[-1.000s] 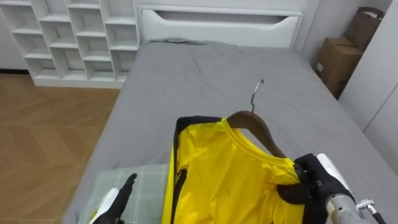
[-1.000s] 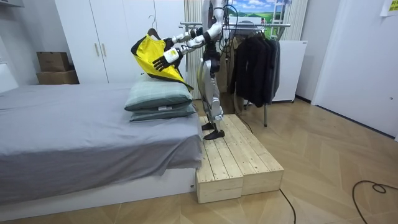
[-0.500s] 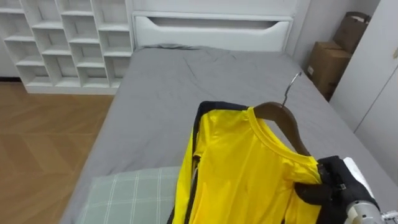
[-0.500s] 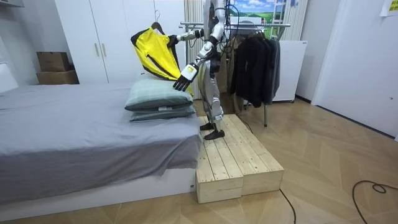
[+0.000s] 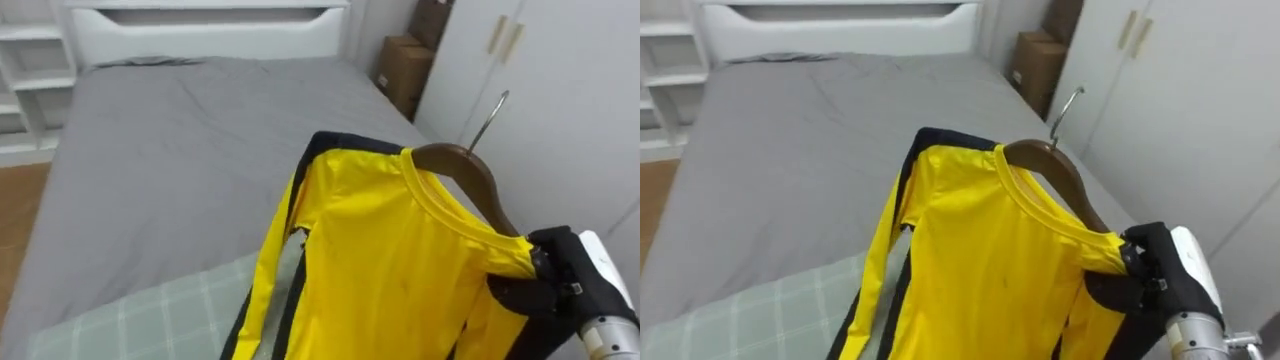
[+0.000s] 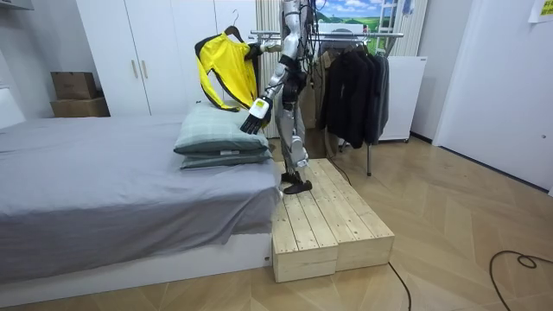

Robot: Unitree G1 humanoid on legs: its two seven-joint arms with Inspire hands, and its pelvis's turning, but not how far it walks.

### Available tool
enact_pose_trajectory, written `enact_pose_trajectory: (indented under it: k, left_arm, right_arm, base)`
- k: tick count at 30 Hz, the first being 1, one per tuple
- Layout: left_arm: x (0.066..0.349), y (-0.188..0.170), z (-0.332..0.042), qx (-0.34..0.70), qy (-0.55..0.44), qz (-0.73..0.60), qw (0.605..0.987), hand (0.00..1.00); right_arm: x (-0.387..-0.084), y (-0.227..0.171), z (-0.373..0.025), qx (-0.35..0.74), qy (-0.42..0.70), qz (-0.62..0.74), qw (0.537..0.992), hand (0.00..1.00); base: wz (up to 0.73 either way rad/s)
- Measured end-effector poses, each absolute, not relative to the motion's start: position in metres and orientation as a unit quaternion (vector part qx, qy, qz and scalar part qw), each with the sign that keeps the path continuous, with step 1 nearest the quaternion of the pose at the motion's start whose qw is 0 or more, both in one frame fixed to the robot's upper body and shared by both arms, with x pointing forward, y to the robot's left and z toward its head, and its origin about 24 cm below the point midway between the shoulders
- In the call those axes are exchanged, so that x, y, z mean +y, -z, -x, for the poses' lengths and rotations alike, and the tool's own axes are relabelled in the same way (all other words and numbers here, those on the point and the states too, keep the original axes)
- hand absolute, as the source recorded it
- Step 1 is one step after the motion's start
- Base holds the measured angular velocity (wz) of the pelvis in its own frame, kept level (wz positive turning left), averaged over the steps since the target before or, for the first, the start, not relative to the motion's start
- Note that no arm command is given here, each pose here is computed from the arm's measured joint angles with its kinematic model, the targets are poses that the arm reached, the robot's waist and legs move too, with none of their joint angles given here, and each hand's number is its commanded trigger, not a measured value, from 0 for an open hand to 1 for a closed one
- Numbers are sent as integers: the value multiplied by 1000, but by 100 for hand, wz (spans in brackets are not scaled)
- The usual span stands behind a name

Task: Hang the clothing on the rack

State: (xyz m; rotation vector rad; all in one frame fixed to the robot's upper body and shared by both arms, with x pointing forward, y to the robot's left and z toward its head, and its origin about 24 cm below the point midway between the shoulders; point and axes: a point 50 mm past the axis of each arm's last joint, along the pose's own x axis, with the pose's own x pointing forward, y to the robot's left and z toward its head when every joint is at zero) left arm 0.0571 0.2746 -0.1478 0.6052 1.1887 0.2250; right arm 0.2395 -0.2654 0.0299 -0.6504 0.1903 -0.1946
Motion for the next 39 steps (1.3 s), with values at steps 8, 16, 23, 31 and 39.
enact_pose_trajectory:
  k: [8,16,23,31,39]
  left_arm:
    - [293,145,-34,593,-162,-299,729,0]
    - [309,139,-13,628,-203,-318,681,0]
    - [300,142,-8,637,-216,-320,667,0]
    - [270,151,-13,631,-223,-299,680,0]
    - [265,152,-10,651,-215,-301,663,0]
  right_arm:
    - [-258,-27,-240,94,79,281,952,100]
    - [-251,-26,-241,91,65,298,948,100]
    - [-244,-32,-240,78,49,307,947,100]
    - [-243,-48,-244,47,52,341,938,100]
    - [-233,-48,-241,55,36,320,945,100]
  base:
    - [-41]
    - [-53]
    - [-68]
    - [-77]
    - [-44]
